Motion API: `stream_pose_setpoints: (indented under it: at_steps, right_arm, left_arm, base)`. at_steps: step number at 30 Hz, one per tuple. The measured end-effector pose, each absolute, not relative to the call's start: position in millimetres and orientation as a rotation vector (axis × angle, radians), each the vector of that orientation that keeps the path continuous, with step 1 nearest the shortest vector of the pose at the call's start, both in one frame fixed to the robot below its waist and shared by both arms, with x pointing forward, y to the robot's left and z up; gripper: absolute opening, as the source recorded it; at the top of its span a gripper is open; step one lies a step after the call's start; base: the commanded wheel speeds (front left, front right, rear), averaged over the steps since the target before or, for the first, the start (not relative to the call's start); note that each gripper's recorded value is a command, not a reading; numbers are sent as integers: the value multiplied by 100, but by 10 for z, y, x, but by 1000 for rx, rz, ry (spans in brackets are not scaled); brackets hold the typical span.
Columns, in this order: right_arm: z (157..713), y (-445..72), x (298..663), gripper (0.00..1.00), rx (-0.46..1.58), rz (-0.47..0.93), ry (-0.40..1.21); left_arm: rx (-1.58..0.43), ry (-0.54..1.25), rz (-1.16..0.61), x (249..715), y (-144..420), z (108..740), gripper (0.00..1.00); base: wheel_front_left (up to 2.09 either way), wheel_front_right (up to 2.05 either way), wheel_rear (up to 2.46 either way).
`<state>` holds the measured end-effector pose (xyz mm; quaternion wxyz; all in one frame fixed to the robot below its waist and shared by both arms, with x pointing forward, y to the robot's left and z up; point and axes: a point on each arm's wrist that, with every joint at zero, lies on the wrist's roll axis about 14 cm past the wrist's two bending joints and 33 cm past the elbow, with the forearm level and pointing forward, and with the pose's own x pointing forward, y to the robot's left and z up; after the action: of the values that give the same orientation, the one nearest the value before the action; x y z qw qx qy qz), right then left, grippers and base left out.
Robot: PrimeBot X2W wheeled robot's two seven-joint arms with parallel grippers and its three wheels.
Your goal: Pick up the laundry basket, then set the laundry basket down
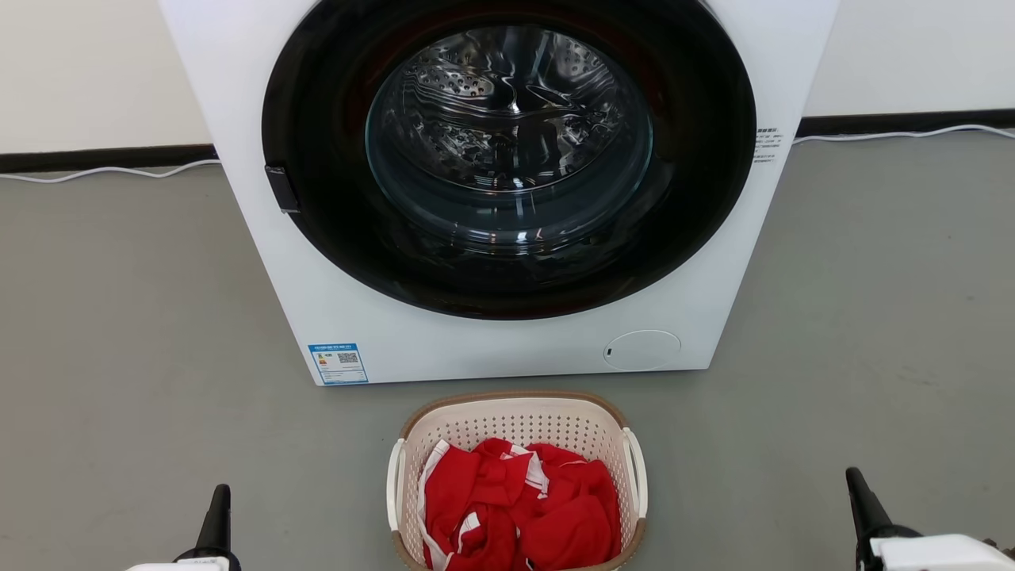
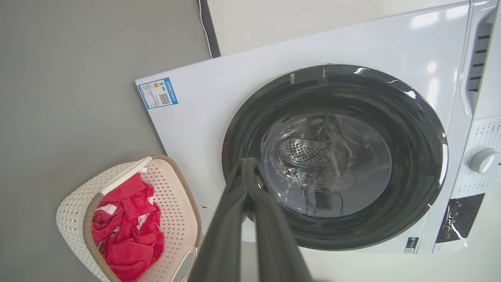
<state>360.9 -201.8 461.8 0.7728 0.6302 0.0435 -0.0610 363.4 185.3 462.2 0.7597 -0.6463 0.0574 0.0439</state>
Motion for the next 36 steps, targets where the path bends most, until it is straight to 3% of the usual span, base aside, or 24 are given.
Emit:
stream_pose_setpoints:
  at_steps: [17, 36]
  right_arm:
    - [4789, -2037, 3747, 0, 1579, -88, 46]
    - [4796, -2044, 3747, 0, 1583, -88, 42]
  left_arm:
    - [-1578, 91, 54, 3750, 1862, 4774, 0]
    - [-1582, 87, 52, 3756, 1863, 4786, 0]
  base:
    - [0, 0, 0]
    - [0, 0, 0]
